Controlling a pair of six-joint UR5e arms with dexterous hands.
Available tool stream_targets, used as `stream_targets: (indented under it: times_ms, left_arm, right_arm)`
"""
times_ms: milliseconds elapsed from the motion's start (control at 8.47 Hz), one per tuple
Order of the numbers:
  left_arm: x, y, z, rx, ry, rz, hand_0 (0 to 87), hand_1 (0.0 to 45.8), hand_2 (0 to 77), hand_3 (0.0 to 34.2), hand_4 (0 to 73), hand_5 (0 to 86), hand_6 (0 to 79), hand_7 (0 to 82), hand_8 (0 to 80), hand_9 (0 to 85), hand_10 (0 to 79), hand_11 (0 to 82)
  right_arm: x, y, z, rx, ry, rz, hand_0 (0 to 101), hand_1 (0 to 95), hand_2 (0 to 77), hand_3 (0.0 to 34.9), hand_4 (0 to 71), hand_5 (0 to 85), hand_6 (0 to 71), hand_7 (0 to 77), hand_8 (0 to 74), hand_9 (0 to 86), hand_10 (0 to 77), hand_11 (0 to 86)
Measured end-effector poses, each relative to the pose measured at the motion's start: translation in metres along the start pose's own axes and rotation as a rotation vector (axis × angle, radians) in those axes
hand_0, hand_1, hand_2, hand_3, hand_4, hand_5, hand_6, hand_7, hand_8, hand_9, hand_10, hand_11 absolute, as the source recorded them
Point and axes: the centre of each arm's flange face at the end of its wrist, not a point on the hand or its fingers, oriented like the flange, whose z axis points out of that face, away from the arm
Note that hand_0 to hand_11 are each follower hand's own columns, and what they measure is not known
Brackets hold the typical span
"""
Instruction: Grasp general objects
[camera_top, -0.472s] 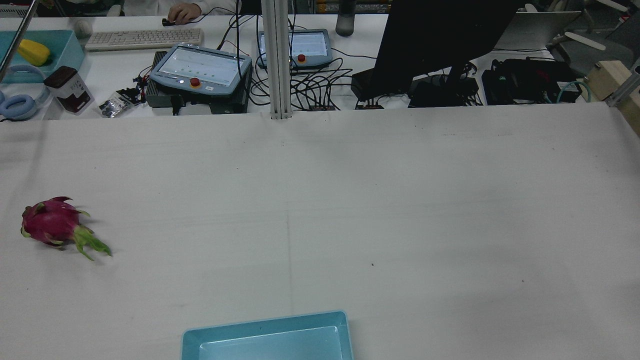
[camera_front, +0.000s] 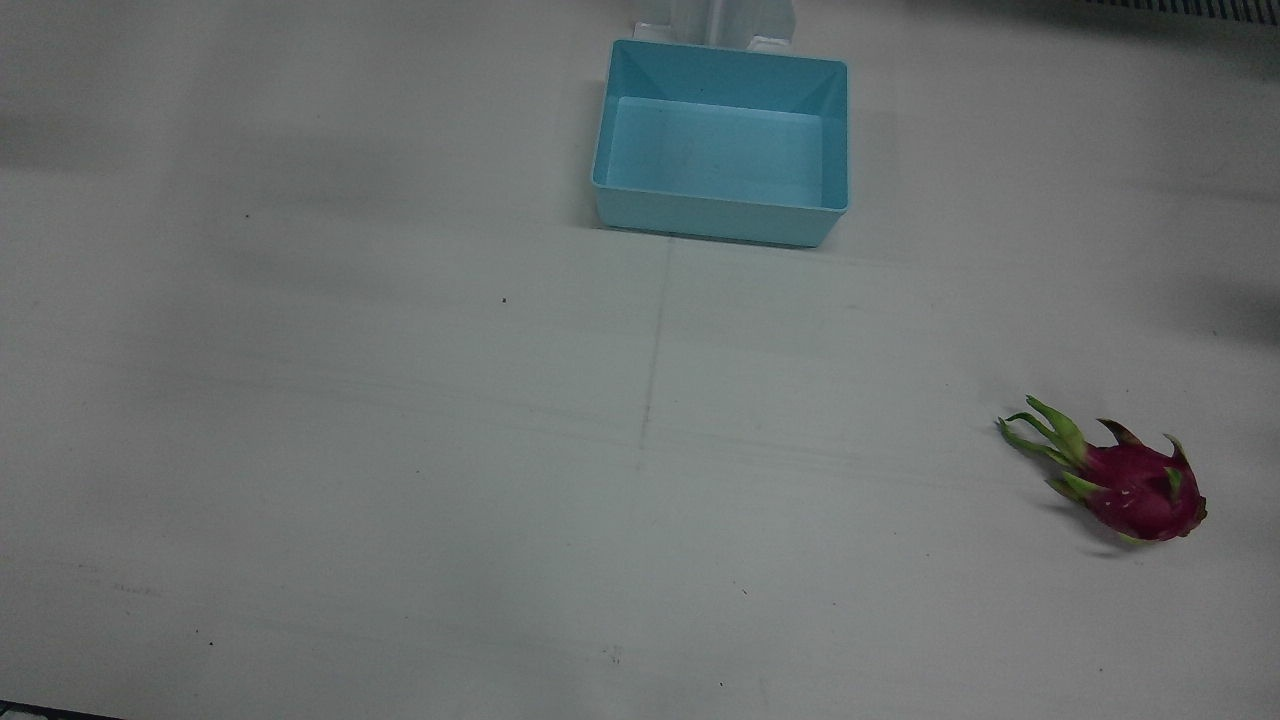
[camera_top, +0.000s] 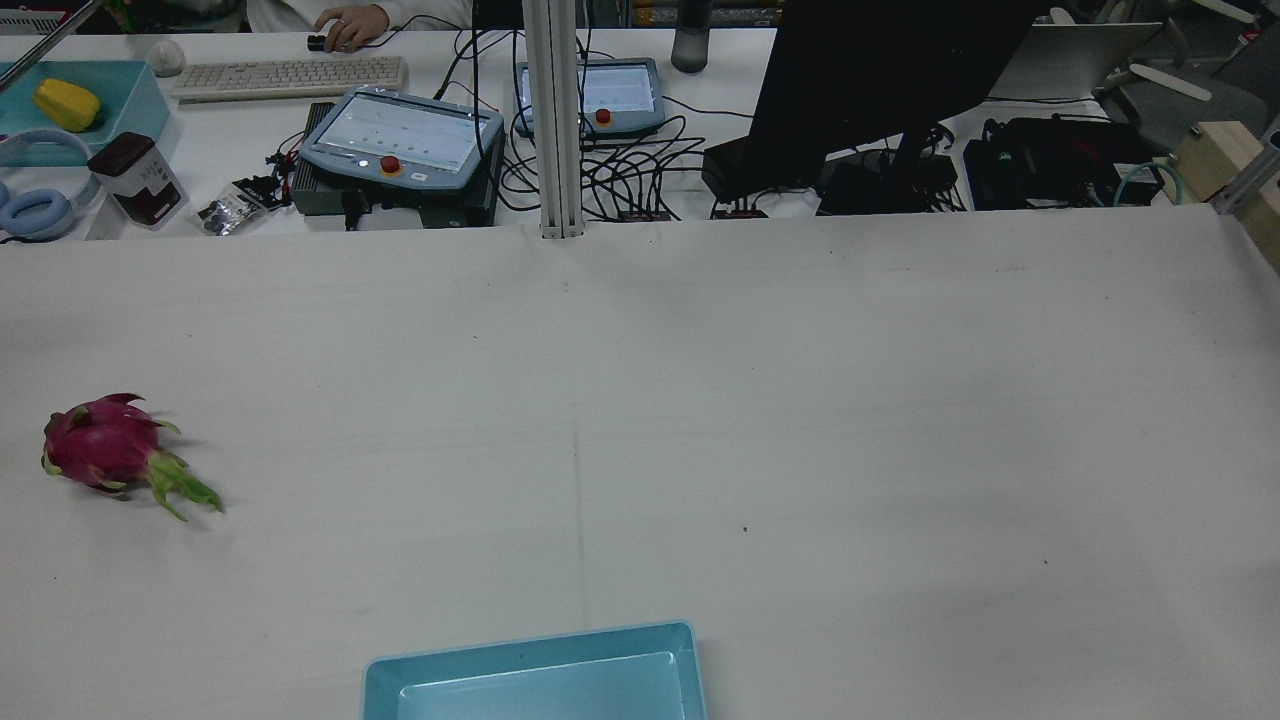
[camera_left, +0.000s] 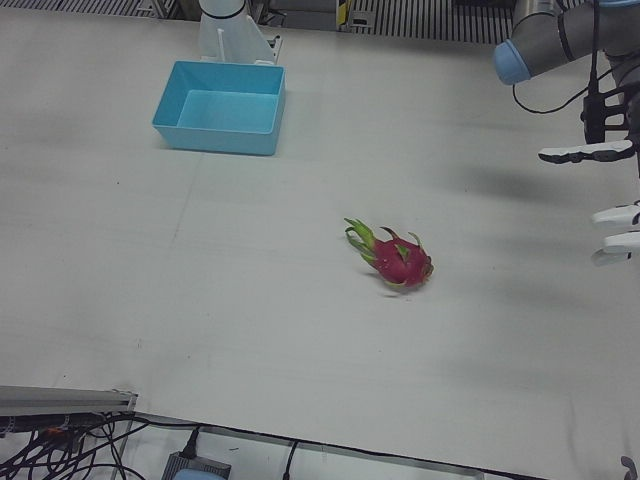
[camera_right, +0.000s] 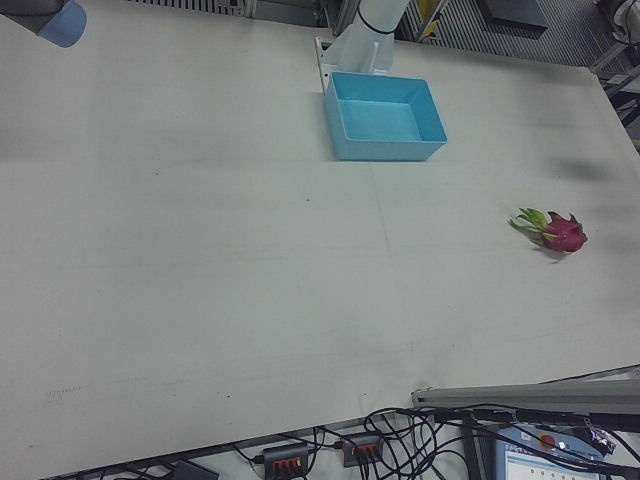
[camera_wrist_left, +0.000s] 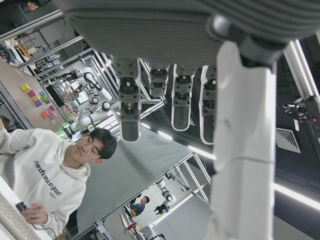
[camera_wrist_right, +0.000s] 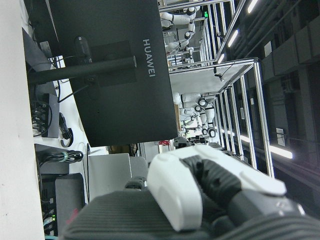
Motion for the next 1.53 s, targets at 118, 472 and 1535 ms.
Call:
stream_targets:
  times_ms: [118, 472, 1535]
  left_arm:
    - [-0.01, 0.011, 0.006, -0.037, -0.005, 0.007, 59.6, 0.0, 0.5, 0.4, 15.8, 36.5, 17.5, 36.0, 10.9, 10.4, 38.2, 19.1]
    - [0.006, 0.043, 0.018, -0.135, 0.027, 0.249, 50.2, 0.0, 0.5, 0.0, 18.0, 60.5, 3.3, 7.6, 1.1, 1.1, 38.2, 8.7]
    - [-0.014, 0.065, -0.035, -0.357, -0.184, 0.838, 59.1, 0.0, 0.5, 7.0, 9.3, 2.7, 0.5, 1.1, 1.1, 1.1, 38.2, 7.1]
  right_arm:
    - [0.0, 0.0, 0.0, 0.0, 0.0, 0.0, 0, 94.9, 77.4, 0.0, 0.0, 0.0, 0.0, 0.0, 0.0, 0.5, 0.0, 0.0]
    - [0.0, 0.0, 0.0, 0.001, -0.001, 0.0, 0, 94.9, 77.4, 0.0, 0.0, 0.0, 0.0, 0.0, 0.0, 0.5, 0.0, 0.5]
    - [0.0, -0.001, 0.0, 0.001, 0.0, 0.0, 0, 94.9, 77.4, 0.0, 0.0, 0.0, 0.0, 0.0, 0.0, 0.5, 0.0, 0.5]
